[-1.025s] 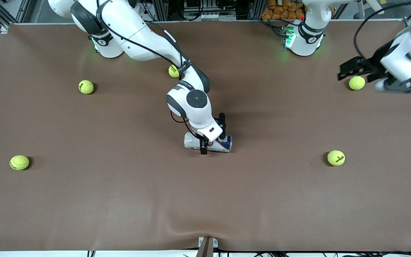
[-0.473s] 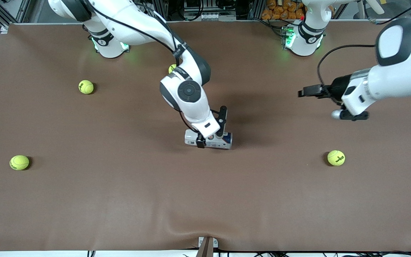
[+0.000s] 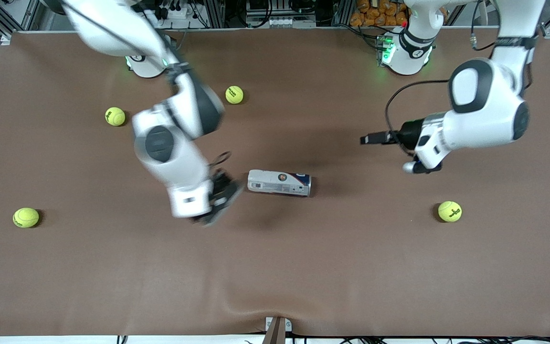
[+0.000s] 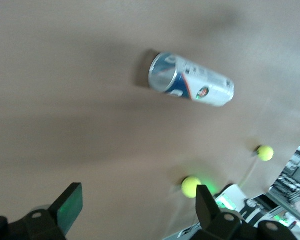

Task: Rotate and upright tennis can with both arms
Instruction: 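Release the can and withdraw the right gripper while the left gripper approaches, then grasp the can's end with the left gripper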

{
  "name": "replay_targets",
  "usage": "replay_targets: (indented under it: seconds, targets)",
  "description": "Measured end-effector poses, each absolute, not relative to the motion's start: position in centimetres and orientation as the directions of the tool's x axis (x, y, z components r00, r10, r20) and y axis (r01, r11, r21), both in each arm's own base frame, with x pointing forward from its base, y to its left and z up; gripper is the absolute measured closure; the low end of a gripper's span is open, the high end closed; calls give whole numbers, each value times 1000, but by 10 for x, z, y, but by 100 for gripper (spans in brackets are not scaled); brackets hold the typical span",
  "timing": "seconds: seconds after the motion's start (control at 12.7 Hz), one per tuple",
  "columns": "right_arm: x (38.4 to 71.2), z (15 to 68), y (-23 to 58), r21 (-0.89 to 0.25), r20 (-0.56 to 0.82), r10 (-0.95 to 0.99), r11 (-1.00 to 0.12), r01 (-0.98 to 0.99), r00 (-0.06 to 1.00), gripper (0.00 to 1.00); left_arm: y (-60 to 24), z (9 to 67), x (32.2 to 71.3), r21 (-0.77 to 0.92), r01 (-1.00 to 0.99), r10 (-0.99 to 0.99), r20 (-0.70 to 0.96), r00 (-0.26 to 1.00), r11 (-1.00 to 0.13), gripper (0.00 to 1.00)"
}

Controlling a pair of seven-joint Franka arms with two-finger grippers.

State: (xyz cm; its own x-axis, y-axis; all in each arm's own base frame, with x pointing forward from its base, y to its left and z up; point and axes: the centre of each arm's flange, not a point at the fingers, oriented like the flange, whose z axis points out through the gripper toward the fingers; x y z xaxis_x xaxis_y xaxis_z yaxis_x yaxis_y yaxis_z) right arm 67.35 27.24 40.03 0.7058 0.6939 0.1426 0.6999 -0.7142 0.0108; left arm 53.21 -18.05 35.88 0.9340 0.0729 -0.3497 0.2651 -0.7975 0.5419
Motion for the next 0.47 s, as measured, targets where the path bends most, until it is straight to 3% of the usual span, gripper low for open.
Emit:
replay_targets:
  seconds: [0.24, 0.47]
  targets:
    - [704, 434, 106, -15, 121, 506, -860, 511, 854, 0, -189, 288, 544, 669, 239, -16, -351, 936, -704, 0]
    - [675, 483, 8, -98, 6, 345, -934, 344, 939, 0, -198, 238, 550, 763, 277, -34, -363, 931, -584, 0]
